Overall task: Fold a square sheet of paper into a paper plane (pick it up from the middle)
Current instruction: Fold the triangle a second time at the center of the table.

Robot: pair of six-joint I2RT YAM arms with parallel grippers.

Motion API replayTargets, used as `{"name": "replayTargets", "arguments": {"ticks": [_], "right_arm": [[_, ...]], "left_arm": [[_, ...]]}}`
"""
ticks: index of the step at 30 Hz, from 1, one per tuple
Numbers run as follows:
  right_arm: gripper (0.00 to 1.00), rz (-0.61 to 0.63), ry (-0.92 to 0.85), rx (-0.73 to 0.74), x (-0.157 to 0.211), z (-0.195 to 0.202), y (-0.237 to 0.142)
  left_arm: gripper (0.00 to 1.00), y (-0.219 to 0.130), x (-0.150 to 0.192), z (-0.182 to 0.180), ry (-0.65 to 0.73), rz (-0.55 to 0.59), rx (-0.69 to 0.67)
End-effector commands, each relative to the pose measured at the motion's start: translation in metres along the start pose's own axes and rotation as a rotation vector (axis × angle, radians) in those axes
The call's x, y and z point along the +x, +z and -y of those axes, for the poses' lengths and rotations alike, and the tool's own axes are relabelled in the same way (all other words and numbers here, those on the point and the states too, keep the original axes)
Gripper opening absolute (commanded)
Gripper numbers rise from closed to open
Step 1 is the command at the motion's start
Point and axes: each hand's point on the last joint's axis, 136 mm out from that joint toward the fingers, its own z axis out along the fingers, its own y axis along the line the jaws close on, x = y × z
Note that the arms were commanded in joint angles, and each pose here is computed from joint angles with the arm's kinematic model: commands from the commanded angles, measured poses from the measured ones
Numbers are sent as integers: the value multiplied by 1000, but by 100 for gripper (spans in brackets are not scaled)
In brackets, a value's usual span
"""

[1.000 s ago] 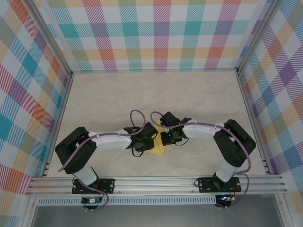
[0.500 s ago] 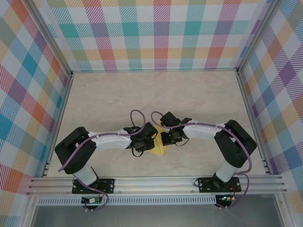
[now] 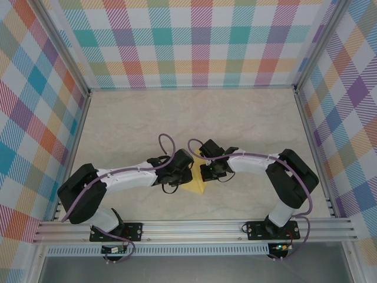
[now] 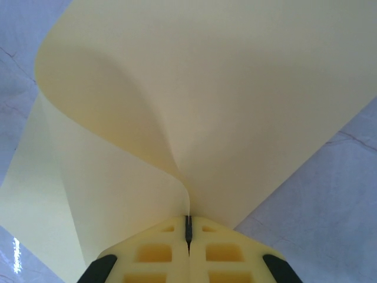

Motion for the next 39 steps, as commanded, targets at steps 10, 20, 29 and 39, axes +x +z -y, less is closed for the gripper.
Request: {"name": "replayTargets", "arguments": {"ticks": [10,20,29,39], "right_arm": [[3,-41,30,44,13,14,13],[4,-47,36,52,16,16,14],[4,-51,49,54,18,17,14],[5,-48,53,48,15,14,13]], "left_arm": [[0,-5,-35,44,-177,-37,484],[0,27,-29,46,-201,-108,495],[0,40,-22,32,-197,-121,440],[0,64,-11,11,-210,-146,361]]}}
